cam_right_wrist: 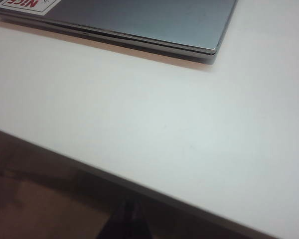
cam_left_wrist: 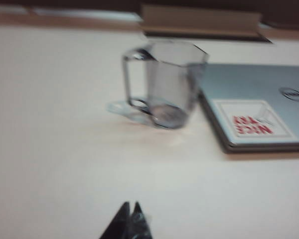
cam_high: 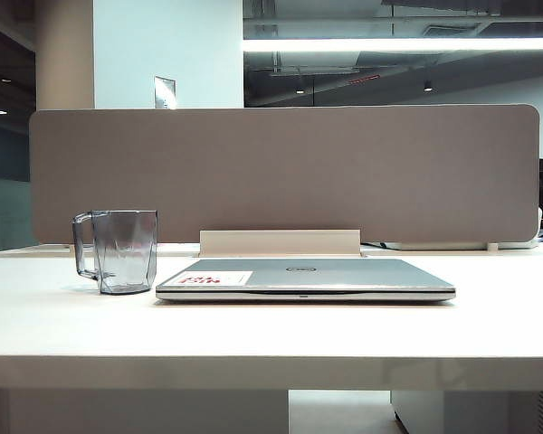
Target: Pick up the water cup and place it on the left side of the laptop.
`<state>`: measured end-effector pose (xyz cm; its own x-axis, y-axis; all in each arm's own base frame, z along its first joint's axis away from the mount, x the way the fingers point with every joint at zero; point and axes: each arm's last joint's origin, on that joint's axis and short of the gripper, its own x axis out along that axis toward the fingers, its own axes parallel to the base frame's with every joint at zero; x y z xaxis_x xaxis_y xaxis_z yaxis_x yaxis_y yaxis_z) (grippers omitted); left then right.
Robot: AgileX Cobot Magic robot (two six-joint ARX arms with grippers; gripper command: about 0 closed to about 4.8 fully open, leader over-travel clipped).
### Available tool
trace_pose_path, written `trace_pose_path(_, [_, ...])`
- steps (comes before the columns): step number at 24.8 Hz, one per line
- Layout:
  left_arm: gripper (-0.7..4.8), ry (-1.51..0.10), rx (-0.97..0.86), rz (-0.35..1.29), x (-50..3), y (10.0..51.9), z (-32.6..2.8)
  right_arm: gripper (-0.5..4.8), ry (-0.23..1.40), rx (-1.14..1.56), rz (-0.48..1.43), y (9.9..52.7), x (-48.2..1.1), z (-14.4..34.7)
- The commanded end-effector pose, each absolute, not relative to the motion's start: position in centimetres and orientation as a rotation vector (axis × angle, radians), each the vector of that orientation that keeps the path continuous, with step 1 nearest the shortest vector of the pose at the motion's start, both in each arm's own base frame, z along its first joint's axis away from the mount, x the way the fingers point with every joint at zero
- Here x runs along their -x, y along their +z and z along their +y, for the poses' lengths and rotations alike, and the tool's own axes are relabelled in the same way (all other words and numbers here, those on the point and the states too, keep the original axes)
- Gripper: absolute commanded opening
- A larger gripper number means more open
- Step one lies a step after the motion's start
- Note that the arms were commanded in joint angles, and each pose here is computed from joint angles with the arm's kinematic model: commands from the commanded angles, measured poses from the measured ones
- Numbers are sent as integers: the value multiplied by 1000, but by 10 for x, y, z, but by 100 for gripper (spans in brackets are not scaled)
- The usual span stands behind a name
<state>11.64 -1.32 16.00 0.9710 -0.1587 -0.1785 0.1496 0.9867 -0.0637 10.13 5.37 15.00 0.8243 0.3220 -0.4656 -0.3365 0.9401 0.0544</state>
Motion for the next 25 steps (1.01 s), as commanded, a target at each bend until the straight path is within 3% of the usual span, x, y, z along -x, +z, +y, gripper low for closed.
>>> trace_pose_path(1, [-5,-88,31,106,-109,158,-4,-6,351,25,472,153,-102,54])
trace_pose_path(11, [-5,-66,-9,29,-97,163,-2,-6,350,25,472,153,-102,54])
trace_pose_path(25, [-5,-65,-9,48,-97,161,-2,-6,350,26,474,152,-102,54])
